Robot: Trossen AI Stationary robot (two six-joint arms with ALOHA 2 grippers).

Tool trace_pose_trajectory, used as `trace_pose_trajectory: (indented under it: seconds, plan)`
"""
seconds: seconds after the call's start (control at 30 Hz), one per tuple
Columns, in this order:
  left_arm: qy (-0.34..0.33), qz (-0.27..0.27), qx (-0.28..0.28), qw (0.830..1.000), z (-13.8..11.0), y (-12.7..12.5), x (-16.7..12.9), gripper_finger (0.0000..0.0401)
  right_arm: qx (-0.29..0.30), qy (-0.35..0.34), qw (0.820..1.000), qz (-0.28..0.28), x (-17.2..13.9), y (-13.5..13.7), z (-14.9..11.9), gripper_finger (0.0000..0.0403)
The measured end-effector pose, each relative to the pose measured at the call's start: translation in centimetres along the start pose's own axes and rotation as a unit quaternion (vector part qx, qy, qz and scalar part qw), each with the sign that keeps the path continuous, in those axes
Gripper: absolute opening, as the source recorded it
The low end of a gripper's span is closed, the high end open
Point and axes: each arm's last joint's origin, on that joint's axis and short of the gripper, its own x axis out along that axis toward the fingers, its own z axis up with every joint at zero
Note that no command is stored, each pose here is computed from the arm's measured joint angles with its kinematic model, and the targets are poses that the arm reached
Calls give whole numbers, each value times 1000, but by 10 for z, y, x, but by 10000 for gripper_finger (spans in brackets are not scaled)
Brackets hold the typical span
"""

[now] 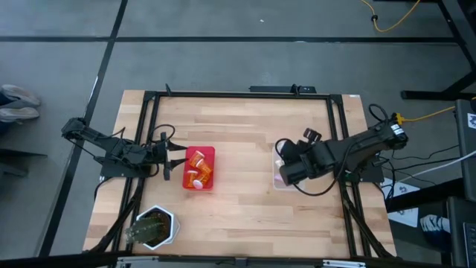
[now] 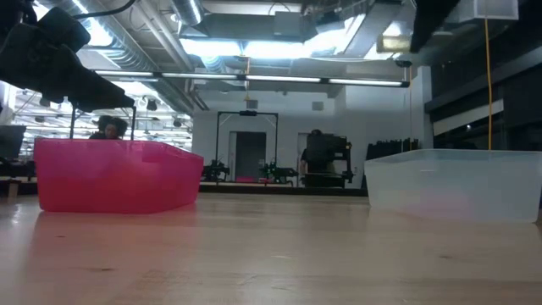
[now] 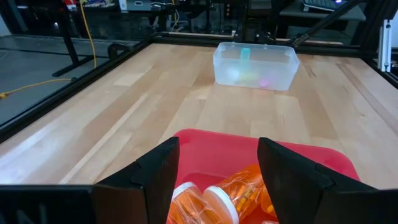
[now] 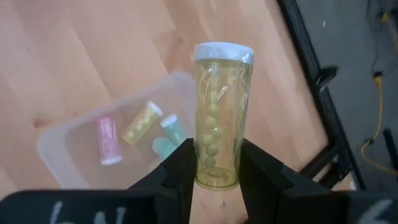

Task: Pick and place medicine bottles into bin by pill shape (circle, oval)
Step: Put the small yellow pill bottle into the transparent bin, then return to Home Position

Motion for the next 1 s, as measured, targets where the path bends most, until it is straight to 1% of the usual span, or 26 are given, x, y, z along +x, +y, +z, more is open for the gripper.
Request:
trace_pose_trajectory:
  seconds: [0.1, 0.27, 0.33, 0.4, 0.5, 0.6, 0.83, 1.0]
  plan:
    - [0, 0, 0, 1000, 0, 0, 0, 212, 2, 26, 1000, 2, 13, 4, -8, 105]
    - [0, 0, 0, 1000, 0, 0, 0, 212, -5, 53, 998, 20, 32, 13, -19, 106]
    - [0, 0, 0, 1000, 0, 0, 0, 212, -2, 63, 998, 8, 38, 13, -23, 107]
    - [0, 0, 0, 1000, 0, 0, 0, 212, 9, 57, 998, -8, 42, 14, -25, 107]
    - [0, 0, 0, 1000, 0, 0, 0, 212, 18, 55, 998, -20, 45, 13, -27, 110]
    - [0, 0, 0, 1000, 0, 0, 0, 212, 25, 56, 998, -20, 45, 14, -27, 122]
    - [0, 0, 0, 1000, 0, 0, 0, 212, 33, 72, 997, -7, 45, 14, -28, 160]
    - [0, 0, 0, 1000, 0, 0, 0, 212, 34, 87, 996, 5, 45, 15, -29, 169]
